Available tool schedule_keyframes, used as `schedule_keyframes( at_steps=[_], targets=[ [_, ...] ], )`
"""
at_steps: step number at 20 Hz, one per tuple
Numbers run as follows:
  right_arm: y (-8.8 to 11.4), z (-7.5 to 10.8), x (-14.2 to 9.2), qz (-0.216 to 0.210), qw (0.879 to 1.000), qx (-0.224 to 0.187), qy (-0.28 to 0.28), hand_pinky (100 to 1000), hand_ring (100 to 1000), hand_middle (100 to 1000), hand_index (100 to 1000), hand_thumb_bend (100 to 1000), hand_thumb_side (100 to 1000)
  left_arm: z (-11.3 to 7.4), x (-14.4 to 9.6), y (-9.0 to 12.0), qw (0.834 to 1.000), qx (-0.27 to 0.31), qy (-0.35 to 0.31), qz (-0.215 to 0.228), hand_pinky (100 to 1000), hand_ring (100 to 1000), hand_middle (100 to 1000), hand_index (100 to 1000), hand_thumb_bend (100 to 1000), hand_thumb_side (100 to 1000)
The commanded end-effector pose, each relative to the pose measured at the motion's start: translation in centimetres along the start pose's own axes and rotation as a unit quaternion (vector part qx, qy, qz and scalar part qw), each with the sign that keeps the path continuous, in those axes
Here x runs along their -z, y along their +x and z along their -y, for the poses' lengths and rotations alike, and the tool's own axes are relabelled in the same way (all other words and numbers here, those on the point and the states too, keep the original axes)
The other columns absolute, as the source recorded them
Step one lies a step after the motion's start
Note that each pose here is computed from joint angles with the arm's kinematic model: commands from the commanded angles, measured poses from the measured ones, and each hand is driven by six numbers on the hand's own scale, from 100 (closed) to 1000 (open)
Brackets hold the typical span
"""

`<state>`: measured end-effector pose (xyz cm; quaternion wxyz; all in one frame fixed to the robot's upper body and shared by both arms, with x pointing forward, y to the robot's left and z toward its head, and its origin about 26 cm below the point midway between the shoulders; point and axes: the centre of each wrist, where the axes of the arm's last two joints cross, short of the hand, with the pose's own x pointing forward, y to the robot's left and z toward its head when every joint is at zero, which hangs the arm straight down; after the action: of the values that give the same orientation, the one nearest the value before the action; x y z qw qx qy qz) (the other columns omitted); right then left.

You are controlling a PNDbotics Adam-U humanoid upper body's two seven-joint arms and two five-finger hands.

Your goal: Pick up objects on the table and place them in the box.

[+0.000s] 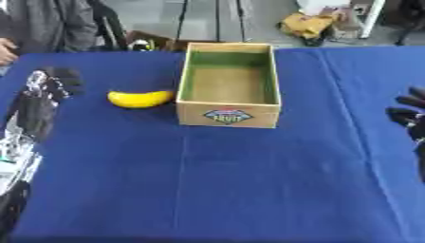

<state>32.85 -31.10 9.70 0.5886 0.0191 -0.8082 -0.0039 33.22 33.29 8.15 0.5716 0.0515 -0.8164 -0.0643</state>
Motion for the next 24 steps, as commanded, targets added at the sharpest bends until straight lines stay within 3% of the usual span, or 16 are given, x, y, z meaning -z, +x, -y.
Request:
schedule_keyframes(
  at_steps=[1, 6, 11, 17, 19, 22, 24],
  targets=[
    [1.2, 0.5, 0.4, 0.016, 1.0, -0.011, 0.003, 812, 670, 673, 796, 100, 981, -0.9, 0.7, 1.3, 1.0, 0.017, -0.002, 0.02, 739, 729, 692, 754, 429, 691],
    [1.2, 1.0, 0.3, 0.012, 1.0, -0.022, 0.003, 812, 670, 673, 796, 100, 982, -2.0, 3.7, 3.5, 0.994, 0.092, -0.063, 0.012, 745, 727, 691, 751, 424, 556],
    [1.2, 1.1, 0.2, 0.008, 1.0, -0.028, 0.006, 813, 670, 673, 796, 100, 983, -3.3, 6.7, 4.7, 0.975, 0.182, -0.123, -0.037, 754, 712, 681, 766, 572, 491],
    [1.1, 0.6, 0.3, 0.008, 1.0, -0.022, 0.015, 813, 670, 673, 796, 100, 984, -5.2, 9.8, 6.4, 0.931, 0.3, -0.176, -0.114, 765, 712, 679, 771, 630, 472],
    [1.0, 0.4, 0.4, 0.007, 1.0, -0.019, 0.019, 813, 670, 673, 796, 100, 985, -6.3, 10.8, 7.1, 0.912, 0.341, -0.183, -0.137, 769, 715, 681, 771, 702, 463],
    [1.1, 0.0, 0.6, 0.009, 1.0, -0.015, 0.025, 813, 670, 673, 796, 100, 986, -7.9, 11.9, 8.3, 0.884, 0.397, -0.195, -0.15, 774, 716, 681, 770, 776, 442],
    [1.1, -0.1, 0.6, 0.01, 1.0, -0.013, 0.027, 813, 670, 673, 796, 100, 986, -7.7, 12.9, 8.4, 0.872, 0.414, -0.211, -0.153, 774, 716, 681, 770, 778, 441]
  ],
)
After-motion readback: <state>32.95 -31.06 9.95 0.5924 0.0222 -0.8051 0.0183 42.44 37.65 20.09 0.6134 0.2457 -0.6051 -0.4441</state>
